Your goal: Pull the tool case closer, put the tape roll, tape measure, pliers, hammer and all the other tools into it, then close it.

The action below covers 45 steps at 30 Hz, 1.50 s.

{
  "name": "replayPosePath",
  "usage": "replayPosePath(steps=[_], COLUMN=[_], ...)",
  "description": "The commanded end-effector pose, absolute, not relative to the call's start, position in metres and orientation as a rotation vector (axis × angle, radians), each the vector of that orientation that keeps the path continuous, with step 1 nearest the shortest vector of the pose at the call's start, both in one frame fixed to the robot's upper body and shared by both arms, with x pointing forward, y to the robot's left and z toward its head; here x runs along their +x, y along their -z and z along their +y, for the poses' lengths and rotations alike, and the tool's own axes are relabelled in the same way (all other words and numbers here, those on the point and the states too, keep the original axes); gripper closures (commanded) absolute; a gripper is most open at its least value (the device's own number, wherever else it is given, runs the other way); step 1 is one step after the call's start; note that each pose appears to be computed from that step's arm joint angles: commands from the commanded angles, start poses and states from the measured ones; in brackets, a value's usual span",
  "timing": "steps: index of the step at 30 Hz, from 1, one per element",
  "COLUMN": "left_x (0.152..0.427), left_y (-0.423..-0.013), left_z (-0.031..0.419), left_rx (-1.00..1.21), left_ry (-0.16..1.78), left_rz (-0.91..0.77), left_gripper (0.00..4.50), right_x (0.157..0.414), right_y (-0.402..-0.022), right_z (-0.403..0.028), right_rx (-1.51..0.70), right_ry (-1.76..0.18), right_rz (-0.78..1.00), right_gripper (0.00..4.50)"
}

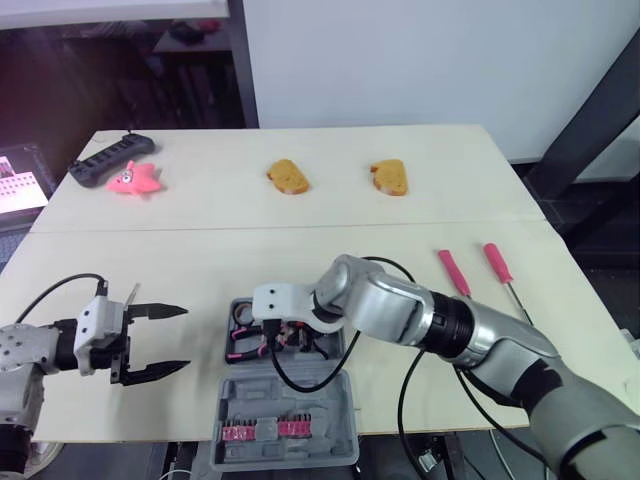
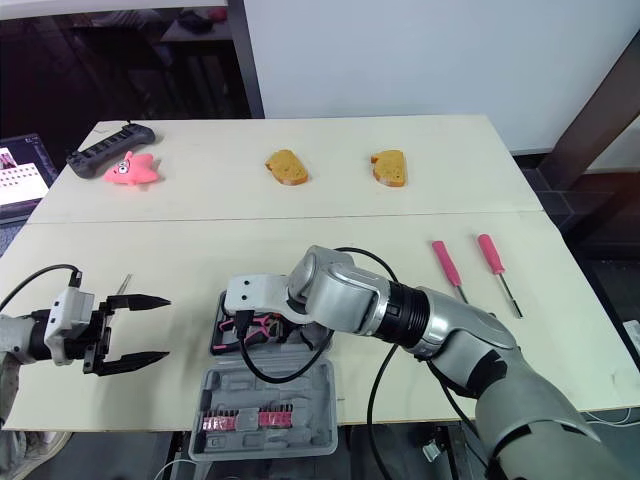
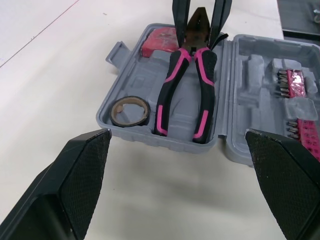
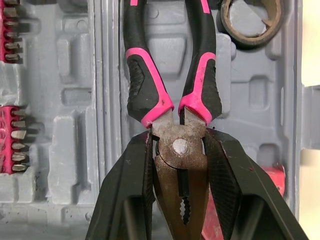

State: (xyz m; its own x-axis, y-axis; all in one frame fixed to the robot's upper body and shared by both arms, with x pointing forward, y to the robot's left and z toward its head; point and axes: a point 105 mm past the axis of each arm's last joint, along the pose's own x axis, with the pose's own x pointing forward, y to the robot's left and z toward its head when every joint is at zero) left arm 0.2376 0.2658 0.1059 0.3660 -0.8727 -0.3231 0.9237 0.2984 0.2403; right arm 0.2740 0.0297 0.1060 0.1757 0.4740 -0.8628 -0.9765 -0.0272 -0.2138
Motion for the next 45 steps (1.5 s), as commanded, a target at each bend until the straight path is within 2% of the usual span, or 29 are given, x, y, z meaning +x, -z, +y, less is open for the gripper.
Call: replayPosePath(steps=[1,13,15,18,20,21,29,30,31,33,37,39,45], left_x=[0.237,0.239,0.239,0.24,0.24,0.241,0.242,0.242,0.242,0.242,0.243,0.242,0.242], left_y=[-0.112,-0.112,-0.112,-0.112,-0.112,-0.111,-0.112,-0.112,-0.112,-0.112,-0.112,-0.112,-0.112], left_z=[0.265,0.264,0.264,0.264,0.264,0.264,0.264,0.264,0.264,0.264,0.264,0.264,0.264], left_rx=[0.446,0.449,0.451,0.451,0.449,0.449,0.45,0.45,0.449,0.45,0.449,0.45,0.451], left_ry=[1.197,1.195,1.194,1.194,1.194,1.193,1.187,1.186,1.186,1.185,1.184,1.183,1.181], left_rz=[0.115,0.118,0.117,0.116,0.118,0.117,0.114,0.114,0.114,0.114,0.116,0.117,0.117], left_gripper=[0.0,0.0,0.0,0.0,0.0,0.0,0.0,0.0,0.0,0.0,0.0,0.0,0.0], right_x=[0.27,0.273,0.275,0.276,0.278,0.28,0.283,0.282,0.281,0.279,0.277,0.277,0.28], right_y=[-0.108,-0.087,-0.085,-0.085,-0.085,-0.087,-0.114,-0.116,-0.117,-0.117,-0.111,-0.108,-0.094], right_z=[0.036,0.029,0.027,0.027,0.027,0.028,0.045,0.047,0.049,0.052,0.06,0.062,0.062], right_rx=[-0.99,-0.972,-0.964,-0.959,-0.955,-0.94,-0.809,-0.796,-0.783,-0.774,-0.763,-0.754,-0.762], right_ry=[-1.333,-1.314,-1.302,-1.298,-1.289,-1.285,-1.31,-1.319,-1.326,-1.334,-1.347,-1.347,-1.334], right_rz=[0.638,0.691,0.7,0.701,0.692,0.685,0.588,0.58,0.572,0.563,0.549,0.548,0.57], right_gripper=[3.47,3.47,2.46,1.22,0.15,0.03,0.03,0.56,0.81,1.72,3.72,4.48,4.48])
